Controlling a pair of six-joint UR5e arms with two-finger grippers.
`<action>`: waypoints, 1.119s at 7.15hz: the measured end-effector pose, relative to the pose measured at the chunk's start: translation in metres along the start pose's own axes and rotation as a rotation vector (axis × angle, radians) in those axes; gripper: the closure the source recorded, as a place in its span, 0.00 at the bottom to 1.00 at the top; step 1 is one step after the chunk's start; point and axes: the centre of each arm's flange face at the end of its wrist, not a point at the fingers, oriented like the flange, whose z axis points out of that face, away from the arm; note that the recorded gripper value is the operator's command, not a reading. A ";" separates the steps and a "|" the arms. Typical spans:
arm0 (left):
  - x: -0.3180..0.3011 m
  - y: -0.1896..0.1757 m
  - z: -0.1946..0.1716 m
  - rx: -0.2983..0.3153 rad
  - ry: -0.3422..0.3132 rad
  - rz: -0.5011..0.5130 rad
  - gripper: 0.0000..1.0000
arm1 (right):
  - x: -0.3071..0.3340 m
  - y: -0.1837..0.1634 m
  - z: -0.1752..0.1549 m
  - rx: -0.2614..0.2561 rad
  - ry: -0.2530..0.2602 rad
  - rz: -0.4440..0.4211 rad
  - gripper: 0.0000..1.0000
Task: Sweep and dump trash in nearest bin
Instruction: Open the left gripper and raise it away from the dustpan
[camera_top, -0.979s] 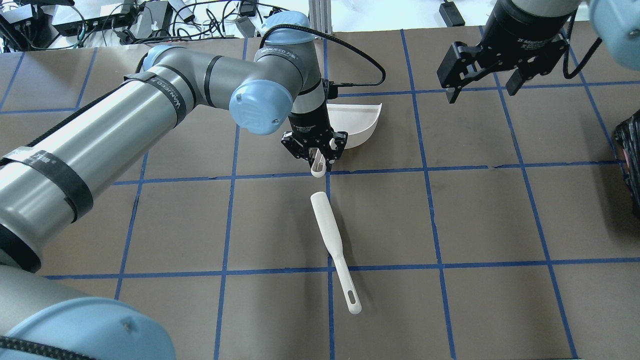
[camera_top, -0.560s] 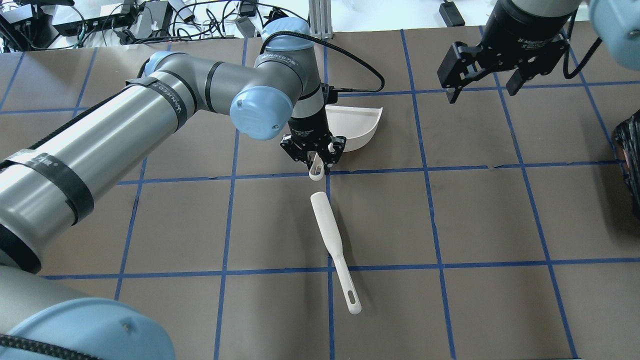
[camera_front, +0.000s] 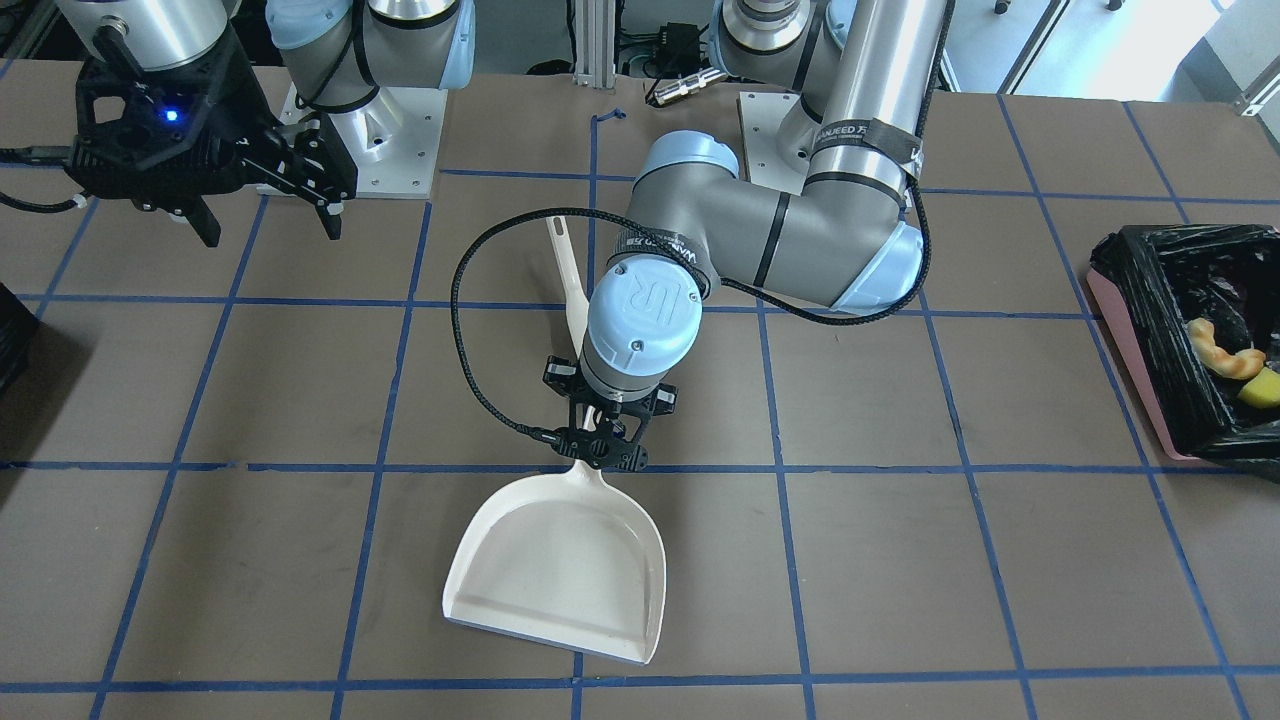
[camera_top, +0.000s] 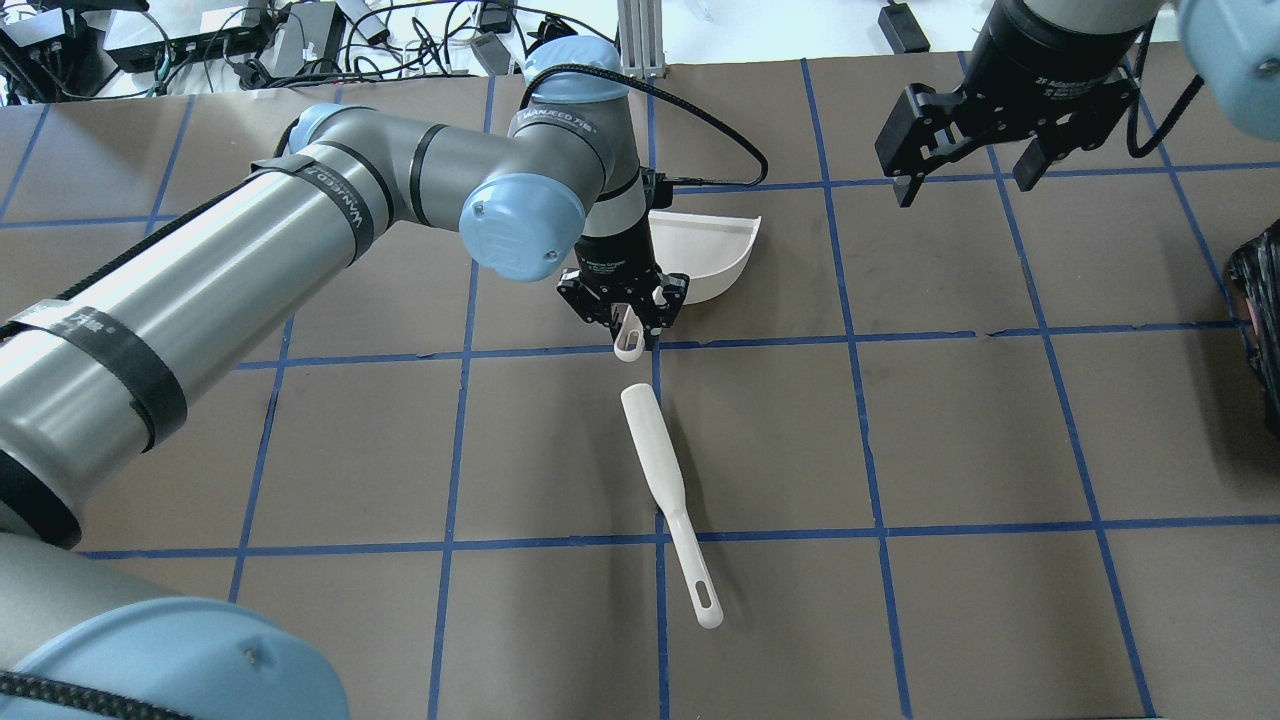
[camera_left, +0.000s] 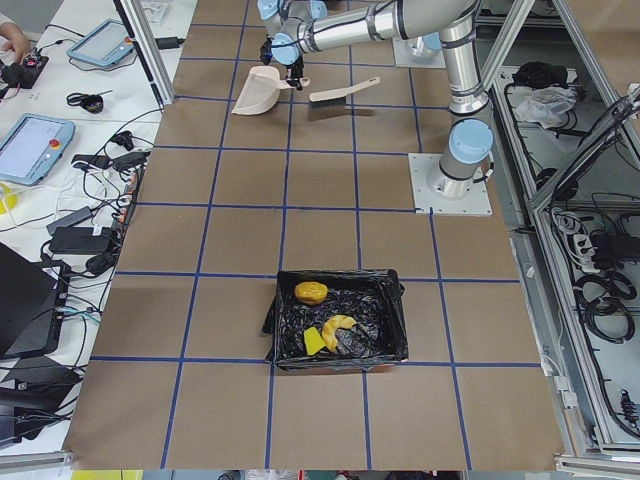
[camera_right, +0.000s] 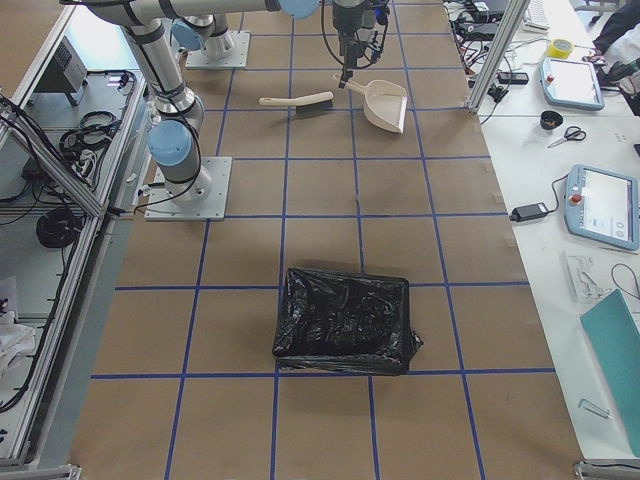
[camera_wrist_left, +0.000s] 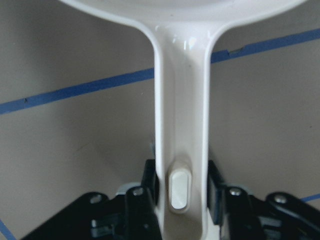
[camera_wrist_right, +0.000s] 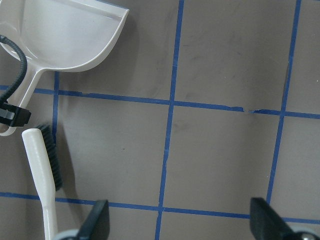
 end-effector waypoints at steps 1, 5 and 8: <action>0.000 0.000 0.000 0.000 0.000 -0.001 0.22 | 0.000 0.000 0.000 0.001 0.001 -0.010 0.00; 0.003 0.008 -0.019 0.016 0.029 -0.108 0.00 | 0.000 0.000 0.000 0.000 0.001 -0.019 0.00; -0.024 0.015 -0.079 0.108 0.025 -0.088 0.00 | 0.000 0.000 0.000 0.001 0.001 -0.019 0.00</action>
